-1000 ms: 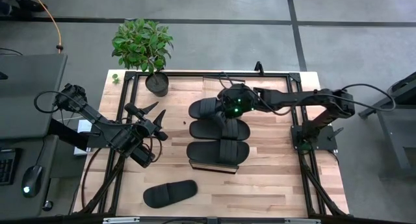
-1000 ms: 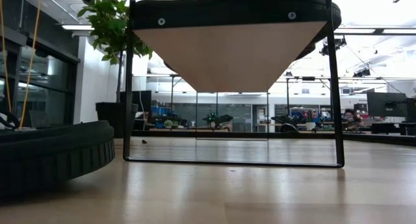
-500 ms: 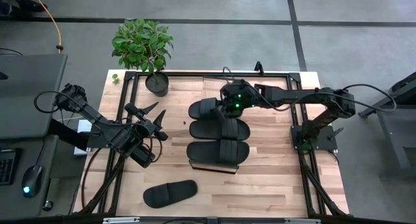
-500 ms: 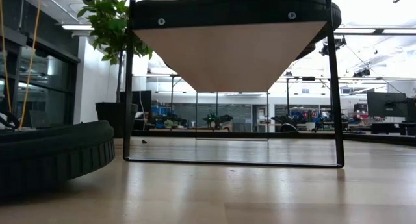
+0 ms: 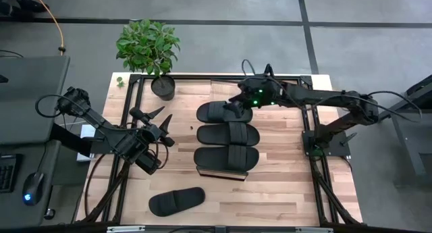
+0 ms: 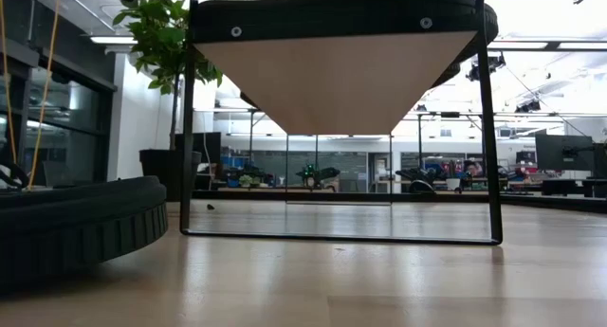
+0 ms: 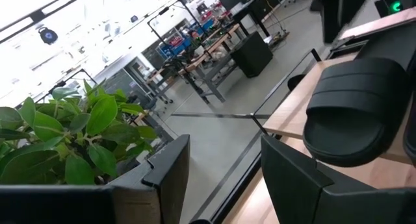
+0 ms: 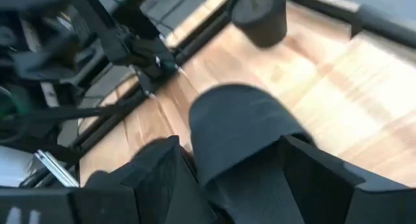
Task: Pick and place slides into the shelf
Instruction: Put the black slide on the shelf
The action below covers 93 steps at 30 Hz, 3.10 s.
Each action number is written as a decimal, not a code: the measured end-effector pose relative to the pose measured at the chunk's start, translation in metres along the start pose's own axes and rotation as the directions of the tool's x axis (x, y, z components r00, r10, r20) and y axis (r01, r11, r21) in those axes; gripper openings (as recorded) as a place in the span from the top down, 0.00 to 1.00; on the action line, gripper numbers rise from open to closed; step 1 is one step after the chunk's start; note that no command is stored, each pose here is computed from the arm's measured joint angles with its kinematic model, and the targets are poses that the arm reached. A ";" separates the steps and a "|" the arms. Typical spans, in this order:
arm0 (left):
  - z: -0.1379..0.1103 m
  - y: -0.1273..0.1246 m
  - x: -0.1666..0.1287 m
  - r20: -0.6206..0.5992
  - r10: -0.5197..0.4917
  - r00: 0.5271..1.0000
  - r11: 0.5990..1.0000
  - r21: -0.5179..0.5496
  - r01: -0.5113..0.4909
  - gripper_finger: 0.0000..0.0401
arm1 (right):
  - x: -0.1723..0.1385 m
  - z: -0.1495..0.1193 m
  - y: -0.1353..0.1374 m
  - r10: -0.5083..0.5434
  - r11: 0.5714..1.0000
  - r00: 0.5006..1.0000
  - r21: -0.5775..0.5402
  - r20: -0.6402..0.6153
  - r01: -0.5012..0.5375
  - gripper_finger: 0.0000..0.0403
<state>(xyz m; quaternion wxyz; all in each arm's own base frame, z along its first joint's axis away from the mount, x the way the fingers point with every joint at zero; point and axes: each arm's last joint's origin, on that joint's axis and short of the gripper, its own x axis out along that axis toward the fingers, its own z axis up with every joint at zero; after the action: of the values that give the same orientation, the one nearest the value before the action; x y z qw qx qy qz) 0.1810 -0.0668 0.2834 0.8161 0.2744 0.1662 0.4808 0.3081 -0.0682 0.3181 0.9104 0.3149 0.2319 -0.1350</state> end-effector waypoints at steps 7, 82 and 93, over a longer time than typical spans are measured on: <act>-0.001 0.001 0.000 -0.010 -0.006 1.000 1.000 0.020 0.007 0.57 | -0.030 -0.002 0.026 0.051 0.998 0.995 -0.046 0.089 -0.047 0.37; 0.023 -0.021 -0.116 0.056 -0.809 0.585 0.446 -0.590 0.673 0.57 | -0.036 -0.110 0.131 0.074 0.968 0.996 -0.245 0.050 -0.059 0.37; -0.008 -0.061 -0.134 -0.155 -0.889 0.431 0.366 -0.806 0.465 0.57 | -0.028 -0.105 0.119 -0.003 0.959 0.999 -0.282 0.041 0.014 0.37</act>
<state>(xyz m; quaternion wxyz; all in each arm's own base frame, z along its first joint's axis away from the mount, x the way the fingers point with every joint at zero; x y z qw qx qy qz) 0.1549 -0.2055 0.2408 0.8859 -0.2935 0.3255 0.1520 0.2954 0.0919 0.3202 0.9498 0.1783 0.2320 -0.1109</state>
